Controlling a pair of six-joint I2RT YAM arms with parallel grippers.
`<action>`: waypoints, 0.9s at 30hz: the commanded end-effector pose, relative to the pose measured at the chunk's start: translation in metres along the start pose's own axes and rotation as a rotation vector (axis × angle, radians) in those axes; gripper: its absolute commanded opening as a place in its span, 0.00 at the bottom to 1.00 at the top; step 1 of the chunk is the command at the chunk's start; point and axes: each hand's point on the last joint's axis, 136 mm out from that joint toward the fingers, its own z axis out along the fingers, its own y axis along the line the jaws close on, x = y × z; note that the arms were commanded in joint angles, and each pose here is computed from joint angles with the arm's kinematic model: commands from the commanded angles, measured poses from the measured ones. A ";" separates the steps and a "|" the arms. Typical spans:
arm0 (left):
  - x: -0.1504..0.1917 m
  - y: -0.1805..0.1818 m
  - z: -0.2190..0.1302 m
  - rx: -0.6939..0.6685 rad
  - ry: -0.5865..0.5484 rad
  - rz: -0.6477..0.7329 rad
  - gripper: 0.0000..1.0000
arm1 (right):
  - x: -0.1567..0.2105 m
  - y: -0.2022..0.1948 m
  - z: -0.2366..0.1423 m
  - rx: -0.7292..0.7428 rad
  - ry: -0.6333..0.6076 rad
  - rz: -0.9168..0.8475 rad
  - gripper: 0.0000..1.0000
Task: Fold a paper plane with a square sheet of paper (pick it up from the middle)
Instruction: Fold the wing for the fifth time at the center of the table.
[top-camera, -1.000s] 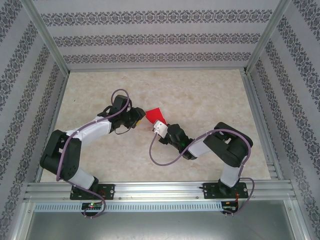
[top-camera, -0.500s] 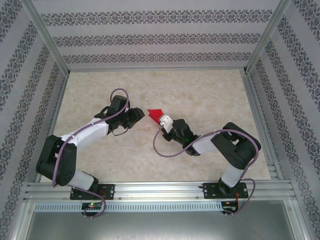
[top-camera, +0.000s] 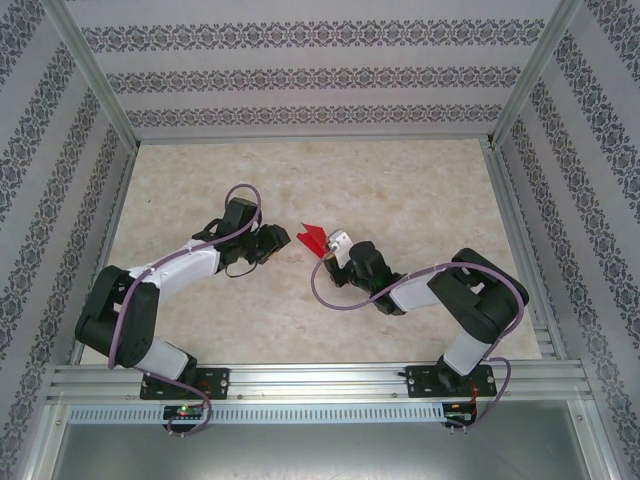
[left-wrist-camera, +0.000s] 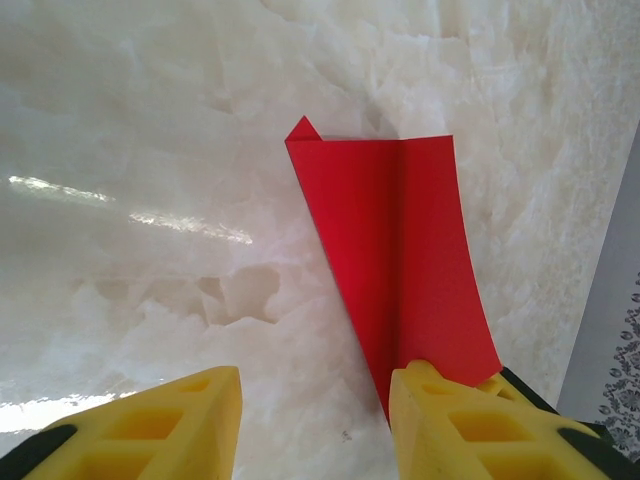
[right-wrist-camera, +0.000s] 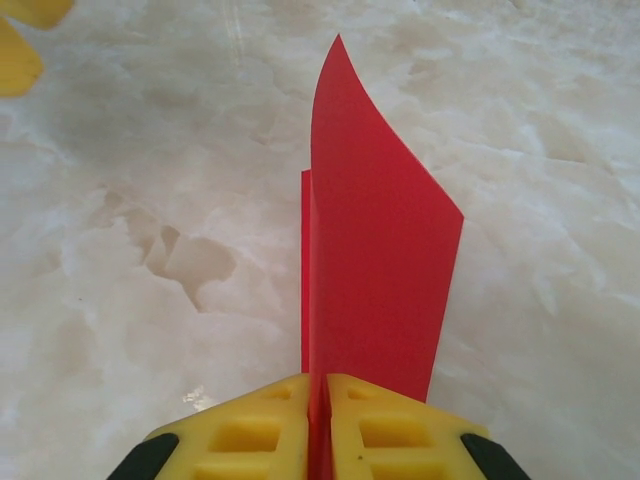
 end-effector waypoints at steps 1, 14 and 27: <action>0.006 -0.009 0.009 0.041 0.020 0.052 0.42 | -0.017 0.013 0.003 -0.076 -0.068 0.030 0.12; 0.023 -0.007 0.040 0.045 0.086 0.065 0.28 | -0.006 0.028 0.014 -0.197 0.017 0.110 0.13; 0.023 -0.012 0.050 0.078 0.099 0.077 0.25 | -0.003 0.017 0.020 -0.253 0.098 0.328 0.10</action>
